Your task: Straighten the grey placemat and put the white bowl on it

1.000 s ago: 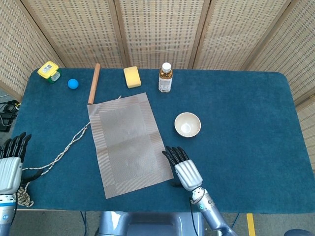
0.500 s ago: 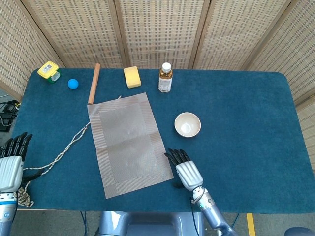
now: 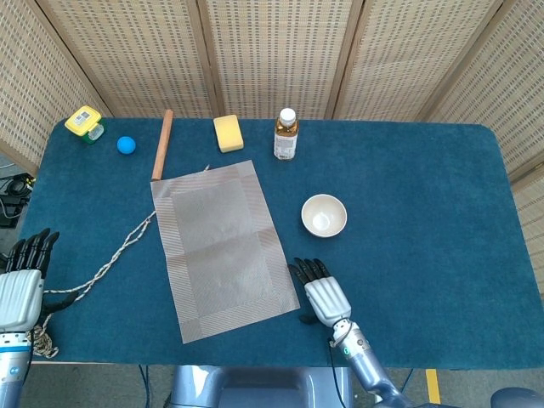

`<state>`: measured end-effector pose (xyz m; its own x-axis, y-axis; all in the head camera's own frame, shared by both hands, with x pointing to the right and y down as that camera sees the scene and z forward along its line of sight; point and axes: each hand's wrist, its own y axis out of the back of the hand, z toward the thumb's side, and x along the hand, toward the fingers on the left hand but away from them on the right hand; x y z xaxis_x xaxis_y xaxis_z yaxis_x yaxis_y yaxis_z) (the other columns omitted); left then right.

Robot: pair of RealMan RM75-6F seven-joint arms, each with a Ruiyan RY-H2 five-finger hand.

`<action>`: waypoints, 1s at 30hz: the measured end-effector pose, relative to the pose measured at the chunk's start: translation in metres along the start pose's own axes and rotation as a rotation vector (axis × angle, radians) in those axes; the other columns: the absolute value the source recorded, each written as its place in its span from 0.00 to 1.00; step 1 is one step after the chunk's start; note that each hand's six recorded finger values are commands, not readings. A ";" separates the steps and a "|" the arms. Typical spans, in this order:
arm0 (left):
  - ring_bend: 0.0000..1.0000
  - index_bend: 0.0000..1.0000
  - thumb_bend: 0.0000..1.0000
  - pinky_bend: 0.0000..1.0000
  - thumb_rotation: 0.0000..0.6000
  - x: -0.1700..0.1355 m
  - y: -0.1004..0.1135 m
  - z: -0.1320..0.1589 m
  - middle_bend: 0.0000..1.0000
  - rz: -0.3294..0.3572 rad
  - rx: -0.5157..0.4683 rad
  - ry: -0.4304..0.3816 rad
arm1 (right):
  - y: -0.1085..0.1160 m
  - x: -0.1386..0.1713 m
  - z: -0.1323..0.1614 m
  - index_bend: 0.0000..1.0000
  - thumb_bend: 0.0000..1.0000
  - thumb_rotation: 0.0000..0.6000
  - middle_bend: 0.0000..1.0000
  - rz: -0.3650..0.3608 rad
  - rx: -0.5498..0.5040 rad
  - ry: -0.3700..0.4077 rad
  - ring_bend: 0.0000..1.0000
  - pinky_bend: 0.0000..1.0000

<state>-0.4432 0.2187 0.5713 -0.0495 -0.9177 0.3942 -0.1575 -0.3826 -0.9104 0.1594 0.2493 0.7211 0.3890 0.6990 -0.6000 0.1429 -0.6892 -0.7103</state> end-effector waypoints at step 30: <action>0.00 0.00 0.00 0.00 1.00 0.002 0.003 -0.001 0.00 0.022 -0.039 -0.006 | -0.007 -0.009 0.009 0.18 0.56 1.00 0.00 -0.087 -0.222 0.061 0.00 0.00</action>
<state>-0.4445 0.2159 0.5697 -0.0473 -0.9265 0.3734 -0.1951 -0.3580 -0.9131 0.1468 0.2492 0.7283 0.4199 0.7493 -0.5121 0.3717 -0.6567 -0.6562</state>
